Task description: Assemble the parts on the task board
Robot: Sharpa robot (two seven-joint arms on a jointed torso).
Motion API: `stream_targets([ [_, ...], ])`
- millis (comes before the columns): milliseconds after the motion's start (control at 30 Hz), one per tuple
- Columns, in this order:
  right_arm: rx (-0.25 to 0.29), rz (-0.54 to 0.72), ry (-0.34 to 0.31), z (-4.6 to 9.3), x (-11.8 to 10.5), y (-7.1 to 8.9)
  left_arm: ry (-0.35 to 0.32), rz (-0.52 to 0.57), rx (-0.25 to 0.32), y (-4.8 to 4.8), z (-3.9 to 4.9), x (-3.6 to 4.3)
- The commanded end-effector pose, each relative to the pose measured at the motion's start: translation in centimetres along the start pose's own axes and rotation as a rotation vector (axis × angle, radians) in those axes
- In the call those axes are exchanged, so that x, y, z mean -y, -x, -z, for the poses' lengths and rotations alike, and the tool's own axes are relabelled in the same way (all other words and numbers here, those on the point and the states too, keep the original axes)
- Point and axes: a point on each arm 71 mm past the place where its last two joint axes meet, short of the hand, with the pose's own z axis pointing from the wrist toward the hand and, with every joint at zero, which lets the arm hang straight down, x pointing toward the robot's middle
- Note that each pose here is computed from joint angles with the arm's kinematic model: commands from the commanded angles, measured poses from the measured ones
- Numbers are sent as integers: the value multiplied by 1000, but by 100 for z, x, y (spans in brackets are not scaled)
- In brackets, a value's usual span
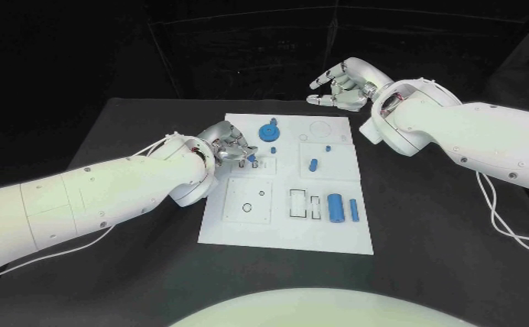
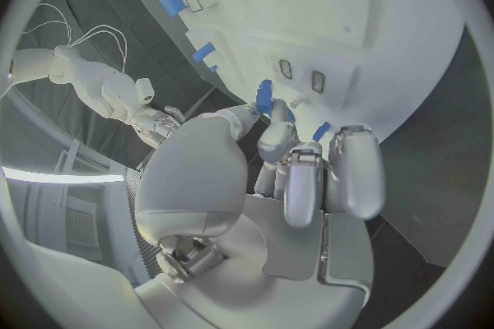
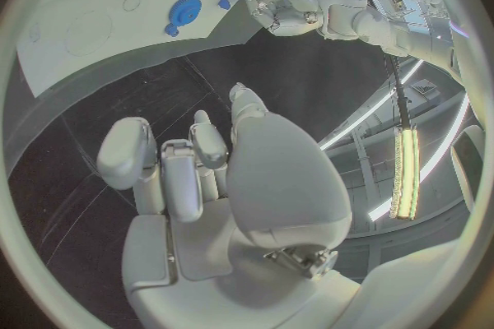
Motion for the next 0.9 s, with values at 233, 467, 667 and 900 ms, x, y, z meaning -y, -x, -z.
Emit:
stream_targets([
  [233,5,-2,13,-3,-20,10,-61,-5,125,45,4,42],
  [467,4,-2,15,-10,-27,2,-30,-13,113,-33,-40,28],
  [667,3,-3,17,-14,-34,-4,-18,-36,105,-77,-84,33],
  [900,2,-3,18,-14,-39,-8,0,-83,73,-109,-109,26],
])
